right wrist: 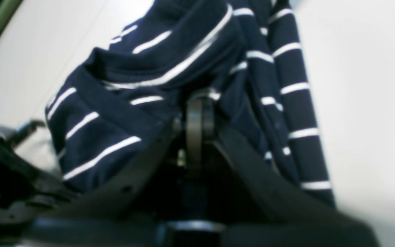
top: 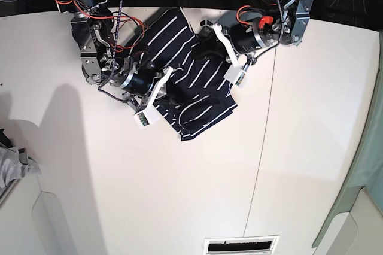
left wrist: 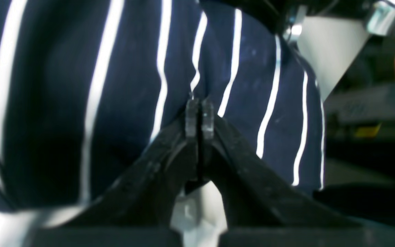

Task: Layout the t-shirt on the table in an organized manner, then fold the t-shirt properly
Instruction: 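Press and square the folded bundle with both grippers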

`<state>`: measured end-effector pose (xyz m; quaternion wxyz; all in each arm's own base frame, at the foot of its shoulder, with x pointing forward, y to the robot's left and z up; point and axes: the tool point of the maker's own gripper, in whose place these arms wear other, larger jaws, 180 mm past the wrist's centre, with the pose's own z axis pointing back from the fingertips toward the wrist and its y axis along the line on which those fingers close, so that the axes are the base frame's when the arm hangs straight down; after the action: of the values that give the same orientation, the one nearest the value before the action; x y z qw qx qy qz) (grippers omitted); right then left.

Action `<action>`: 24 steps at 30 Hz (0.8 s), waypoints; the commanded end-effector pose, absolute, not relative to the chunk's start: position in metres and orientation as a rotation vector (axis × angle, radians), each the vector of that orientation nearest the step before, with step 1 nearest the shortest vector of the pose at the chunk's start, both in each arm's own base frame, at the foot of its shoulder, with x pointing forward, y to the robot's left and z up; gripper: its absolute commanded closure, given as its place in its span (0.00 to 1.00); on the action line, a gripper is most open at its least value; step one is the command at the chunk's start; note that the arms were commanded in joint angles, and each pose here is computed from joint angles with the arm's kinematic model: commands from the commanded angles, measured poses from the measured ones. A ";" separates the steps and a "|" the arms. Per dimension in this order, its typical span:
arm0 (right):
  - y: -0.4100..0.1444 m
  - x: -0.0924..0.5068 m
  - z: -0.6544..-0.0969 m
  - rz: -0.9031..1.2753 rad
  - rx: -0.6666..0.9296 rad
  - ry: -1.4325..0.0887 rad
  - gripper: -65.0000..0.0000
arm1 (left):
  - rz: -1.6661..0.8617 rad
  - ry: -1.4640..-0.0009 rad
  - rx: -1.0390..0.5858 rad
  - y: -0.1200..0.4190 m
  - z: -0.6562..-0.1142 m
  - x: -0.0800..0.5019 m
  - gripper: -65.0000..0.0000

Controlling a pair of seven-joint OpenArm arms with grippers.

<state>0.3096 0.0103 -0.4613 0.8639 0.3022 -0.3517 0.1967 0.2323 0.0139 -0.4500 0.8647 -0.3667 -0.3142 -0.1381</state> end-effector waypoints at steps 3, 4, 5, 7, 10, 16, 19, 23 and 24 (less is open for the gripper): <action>0.011 0.324 -0.443 0.447 0.607 -0.787 1.00 | -0.313 -0.734 -0.785 0.011 -0.426 0.262 1.00; 0.012 0.326 -0.436 0.456 0.607 -0.805 1.00 | -0.321 -0.726 -0.791 0.010 -0.422 0.264 1.00; 0.013 0.329 -0.429 0.466 0.607 -0.824 1.00 | -0.330 -0.715 -0.800 0.008 -0.419 0.266 1.00; 0.016 0.335 -0.413 0.488 0.603 -0.863 1.00 | -0.350 -0.706 -0.815 0.007 -0.410 0.266 1.00; 0.020 0.345 -0.383 0.514 0.608 -0.946 1.00 | -0.381 -0.751 -0.827 0.011 -0.388 0.269 1.00; 0.008 0.353 -0.365 0.525 0.554 -0.961 1.00 | -0.434 -0.792 -0.806 0.020 -0.370 0.261 1.00; -0.016 0.362 -0.367 0.448 0.518 -0.971 1.00 | -0.433 -0.763 -0.792 0.021 -0.380 0.252 1.00; -0.055 0.373 -0.367 0.341 0.463 -0.984 1.00 | -0.425 -0.726 -0.786 0.022 -0.390 0.237 1.00; -0.065 0.374 -0.368 0.316 0.448 -0.979 1.00 | -0.423 -0.717 -0.784 0.022 -0.393 0.234 1.00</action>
<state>0.3635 -0.0668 -0.3847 0.8608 0.2076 -0.4397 0.1500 0.2286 0.0242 -0.4029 0.8511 -0.3628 -0.3220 -0.2006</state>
